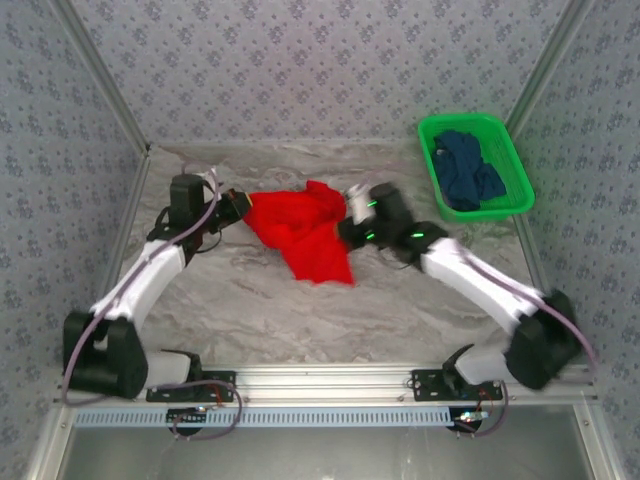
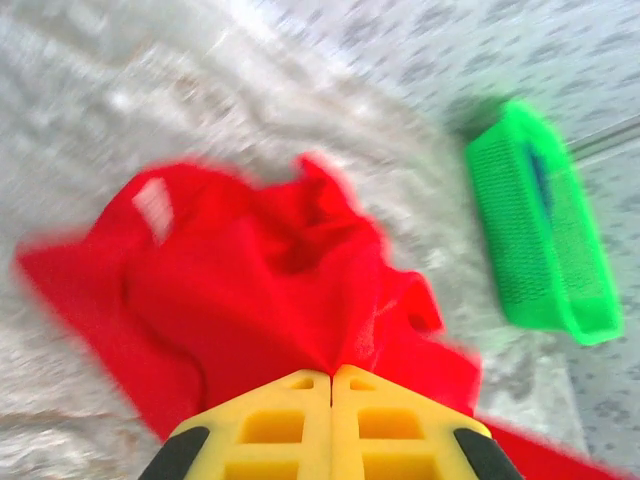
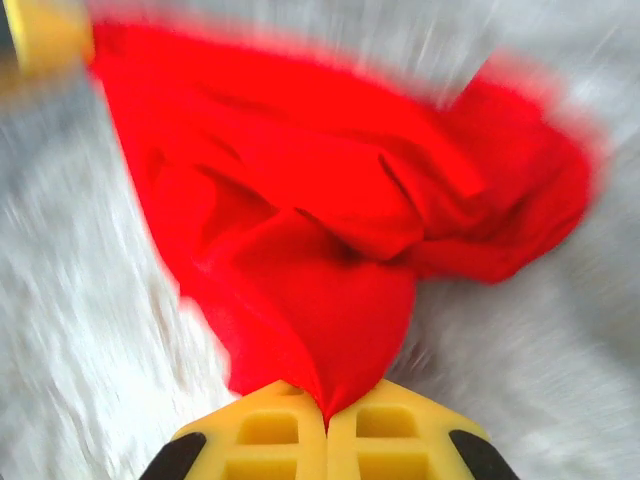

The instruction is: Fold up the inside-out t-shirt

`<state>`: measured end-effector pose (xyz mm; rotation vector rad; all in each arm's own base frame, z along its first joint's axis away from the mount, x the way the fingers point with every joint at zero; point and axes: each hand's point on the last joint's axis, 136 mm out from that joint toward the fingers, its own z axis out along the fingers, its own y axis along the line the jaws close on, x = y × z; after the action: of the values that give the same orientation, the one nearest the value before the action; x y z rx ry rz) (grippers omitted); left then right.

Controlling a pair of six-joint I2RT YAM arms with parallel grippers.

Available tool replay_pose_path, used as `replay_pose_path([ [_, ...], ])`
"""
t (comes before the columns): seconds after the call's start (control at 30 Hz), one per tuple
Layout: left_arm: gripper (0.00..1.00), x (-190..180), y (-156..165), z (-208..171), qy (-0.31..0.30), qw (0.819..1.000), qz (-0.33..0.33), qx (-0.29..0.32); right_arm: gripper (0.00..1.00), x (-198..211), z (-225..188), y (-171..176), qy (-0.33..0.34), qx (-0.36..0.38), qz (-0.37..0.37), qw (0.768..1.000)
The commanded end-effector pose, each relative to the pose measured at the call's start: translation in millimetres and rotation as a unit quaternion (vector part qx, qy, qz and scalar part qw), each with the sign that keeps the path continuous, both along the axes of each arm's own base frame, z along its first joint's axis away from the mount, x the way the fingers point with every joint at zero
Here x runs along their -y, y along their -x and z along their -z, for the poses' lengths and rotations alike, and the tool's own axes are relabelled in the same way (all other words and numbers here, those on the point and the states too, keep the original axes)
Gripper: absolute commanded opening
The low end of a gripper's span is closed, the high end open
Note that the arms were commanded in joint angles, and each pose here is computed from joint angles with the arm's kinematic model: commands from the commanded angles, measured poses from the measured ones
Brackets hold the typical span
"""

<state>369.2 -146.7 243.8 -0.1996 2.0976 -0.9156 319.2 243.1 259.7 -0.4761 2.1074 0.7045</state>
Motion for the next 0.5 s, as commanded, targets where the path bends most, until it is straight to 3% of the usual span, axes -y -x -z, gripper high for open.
replay_pose_path([
  [0.0, 0.00, 6.5, 27.5, -106.2, 0.014, 0.990, -0.009, 0.144, 0.00, 46.0, -102.8, 12.0, -0.064, 0.074, 0.037, 0.995],
  [0.2, 0.00, -3.6, 43.9, -178.6, 0.021, 0.971, -0.034, 0.234, 0.00, 76.0, -187.4, 8.7, -0.089, 0.145, 0.082, 0.982],
  [0.33, 0.00, -4.3, 36.6, -196.7, -0.010, 0.970, -0.035, 0.239, 0.00, 84.5, -214.3, 6.8, -0.079, 0.176, 0.100, 0.976],
  [0.47, 0.00, 6.4, 26.1, -185.2, -0.013, 0.977, -0.015, 0.212, 0.00, 95.9, -217.3, 0.0, -0.063, 0.176, 0.126, 0.974],
])
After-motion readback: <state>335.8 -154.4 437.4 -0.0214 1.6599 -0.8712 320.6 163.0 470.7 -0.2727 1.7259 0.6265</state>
